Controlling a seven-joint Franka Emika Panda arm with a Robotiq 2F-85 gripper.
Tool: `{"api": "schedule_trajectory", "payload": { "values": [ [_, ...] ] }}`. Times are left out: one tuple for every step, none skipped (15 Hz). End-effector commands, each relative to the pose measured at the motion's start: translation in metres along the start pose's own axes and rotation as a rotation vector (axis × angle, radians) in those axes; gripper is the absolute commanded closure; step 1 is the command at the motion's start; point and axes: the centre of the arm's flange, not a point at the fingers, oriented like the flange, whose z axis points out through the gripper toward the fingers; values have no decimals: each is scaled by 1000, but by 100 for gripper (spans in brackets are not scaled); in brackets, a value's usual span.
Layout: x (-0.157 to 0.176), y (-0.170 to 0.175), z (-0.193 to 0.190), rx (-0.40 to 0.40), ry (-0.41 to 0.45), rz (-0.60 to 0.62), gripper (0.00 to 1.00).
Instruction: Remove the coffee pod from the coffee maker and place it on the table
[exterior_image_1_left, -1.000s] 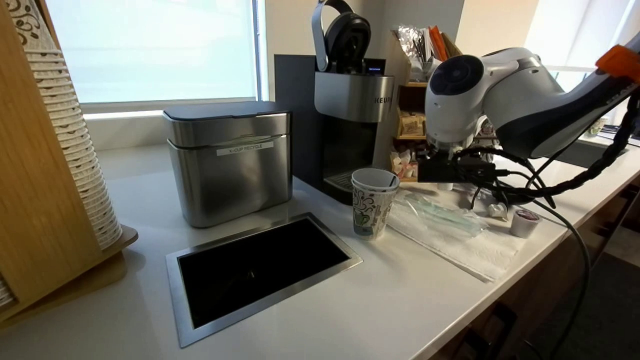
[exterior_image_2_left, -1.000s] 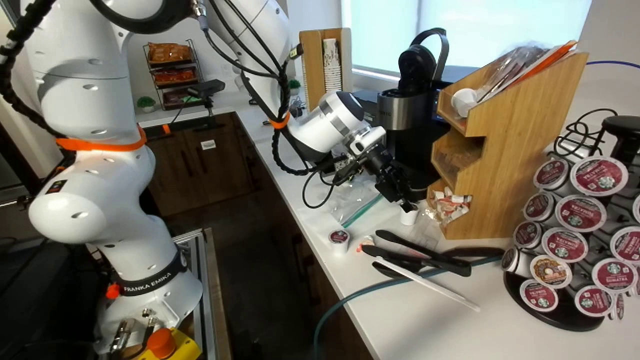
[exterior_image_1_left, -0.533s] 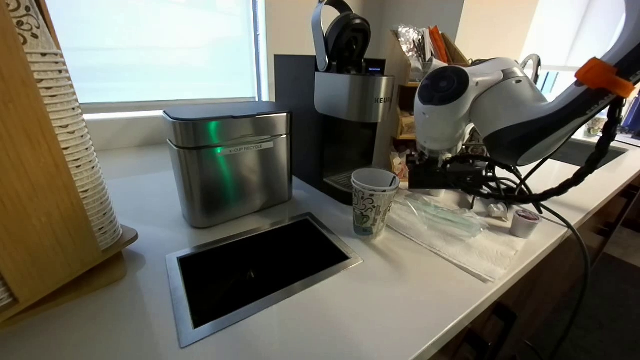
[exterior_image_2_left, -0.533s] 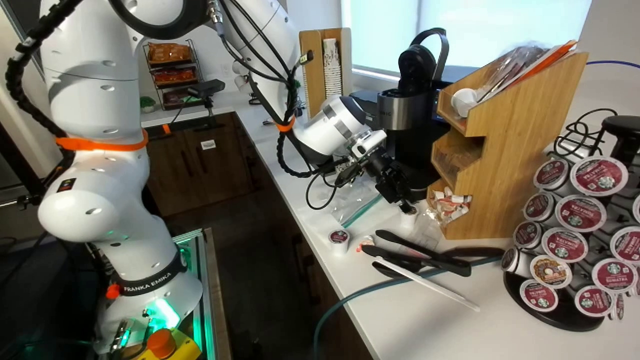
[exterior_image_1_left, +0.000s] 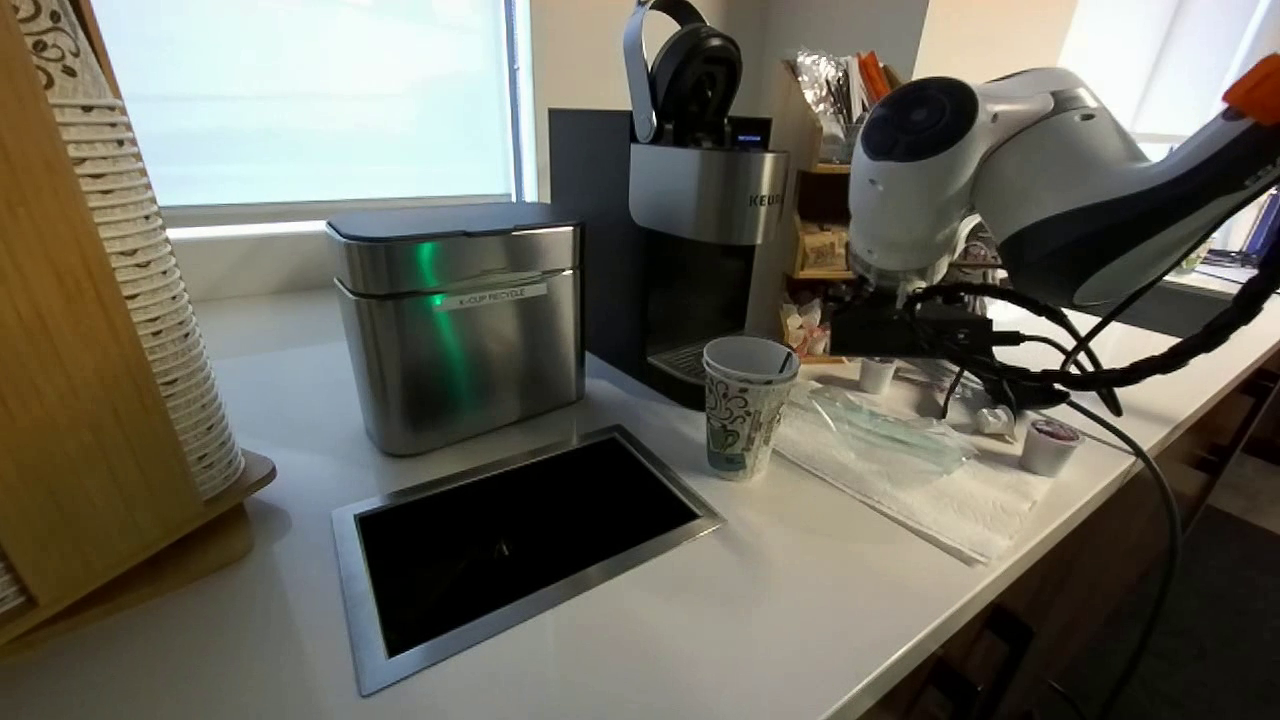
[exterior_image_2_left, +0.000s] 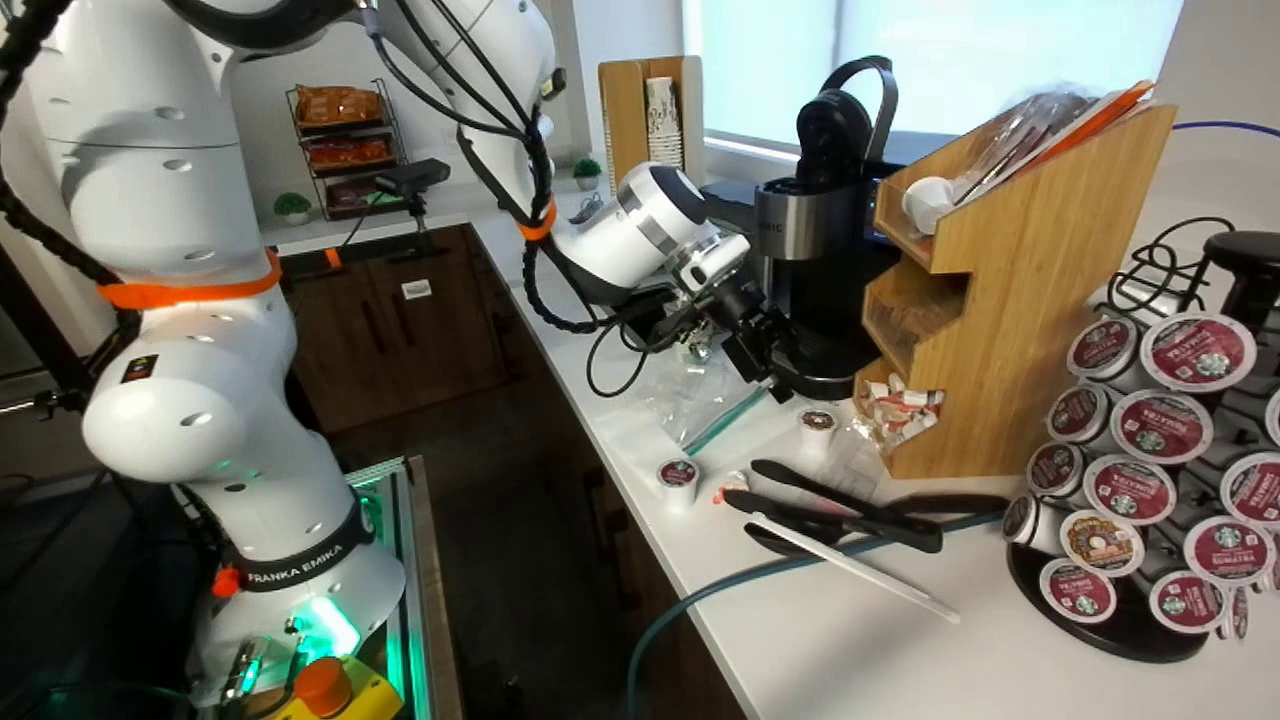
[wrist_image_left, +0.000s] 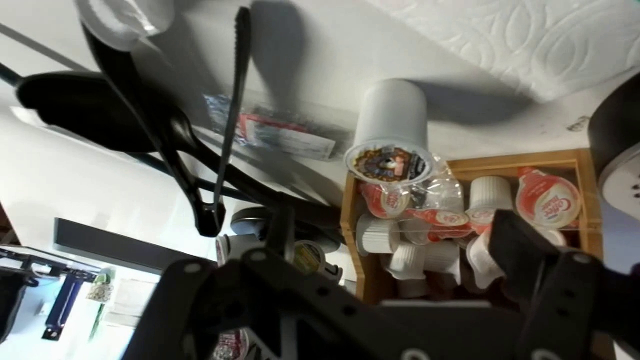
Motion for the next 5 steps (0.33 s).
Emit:
{"api": "schedule_trajectory", "payload": {
  "values": [
    [-4,73,-40,108,-32,-84,0],
    [-5,91,-43,174,-1,-120,0],
    [-6,107,-45,218,21,-151,0],
    [-4,51,-30,144,-2,-105,0],
    [-5,68,-34,175,3,-122,0]
  ]
}}
